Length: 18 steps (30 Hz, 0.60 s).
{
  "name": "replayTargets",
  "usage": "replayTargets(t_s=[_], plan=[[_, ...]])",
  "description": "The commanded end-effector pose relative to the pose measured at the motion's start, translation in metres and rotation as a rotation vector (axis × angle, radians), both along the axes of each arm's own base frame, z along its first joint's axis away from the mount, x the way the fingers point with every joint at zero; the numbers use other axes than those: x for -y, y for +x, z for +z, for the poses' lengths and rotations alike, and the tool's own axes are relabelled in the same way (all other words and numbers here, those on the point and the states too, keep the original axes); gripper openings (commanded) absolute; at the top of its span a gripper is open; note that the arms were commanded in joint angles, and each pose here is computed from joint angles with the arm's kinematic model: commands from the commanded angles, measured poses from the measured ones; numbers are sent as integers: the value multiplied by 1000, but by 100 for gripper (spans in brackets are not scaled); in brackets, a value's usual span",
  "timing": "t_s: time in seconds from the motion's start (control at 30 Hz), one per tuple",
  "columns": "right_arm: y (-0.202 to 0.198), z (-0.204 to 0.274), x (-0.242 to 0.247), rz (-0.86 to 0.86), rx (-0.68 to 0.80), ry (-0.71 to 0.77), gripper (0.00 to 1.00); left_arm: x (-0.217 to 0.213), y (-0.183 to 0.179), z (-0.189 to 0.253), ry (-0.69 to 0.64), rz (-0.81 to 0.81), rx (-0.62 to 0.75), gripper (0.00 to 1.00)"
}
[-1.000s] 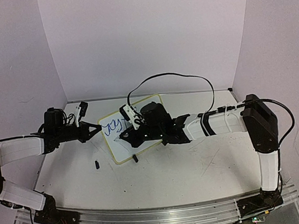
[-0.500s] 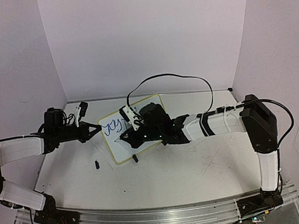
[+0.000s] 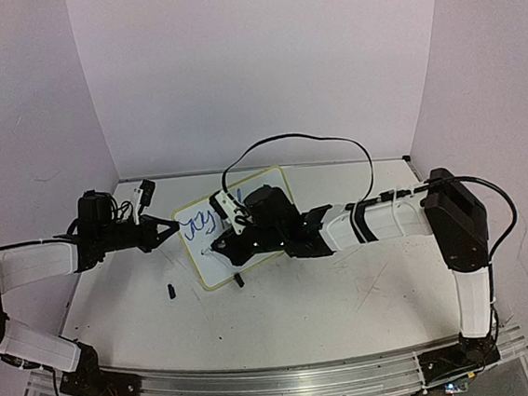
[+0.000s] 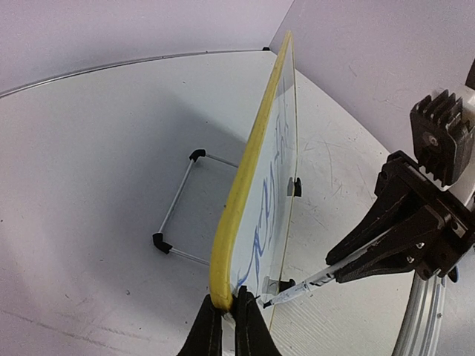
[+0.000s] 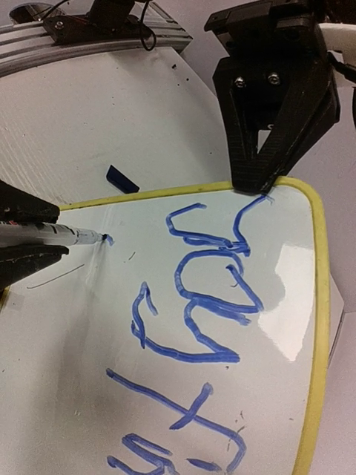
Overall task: Write a sentence on the whiteboard
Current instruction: Write on the whiteboard with the whiteboard marker without the cap.
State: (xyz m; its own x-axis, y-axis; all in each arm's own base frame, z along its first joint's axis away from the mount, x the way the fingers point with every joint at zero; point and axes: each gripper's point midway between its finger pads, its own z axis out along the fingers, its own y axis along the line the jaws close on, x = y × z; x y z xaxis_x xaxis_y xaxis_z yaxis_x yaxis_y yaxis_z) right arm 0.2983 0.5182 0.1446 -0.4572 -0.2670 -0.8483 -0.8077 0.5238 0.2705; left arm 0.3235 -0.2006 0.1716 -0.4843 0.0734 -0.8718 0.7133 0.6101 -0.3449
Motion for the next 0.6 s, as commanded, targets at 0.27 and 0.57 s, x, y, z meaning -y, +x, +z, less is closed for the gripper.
replayTargets(t_s=[0.27, 0.57], plan=[[5, -5, 18, -66, 14, -35, 0, -3, 6, 0, 66, 5, 51, 0], [32, 19, 31, -130, 68, -4, 0, -3, 6, 1, 64, 3, 50, 0]])
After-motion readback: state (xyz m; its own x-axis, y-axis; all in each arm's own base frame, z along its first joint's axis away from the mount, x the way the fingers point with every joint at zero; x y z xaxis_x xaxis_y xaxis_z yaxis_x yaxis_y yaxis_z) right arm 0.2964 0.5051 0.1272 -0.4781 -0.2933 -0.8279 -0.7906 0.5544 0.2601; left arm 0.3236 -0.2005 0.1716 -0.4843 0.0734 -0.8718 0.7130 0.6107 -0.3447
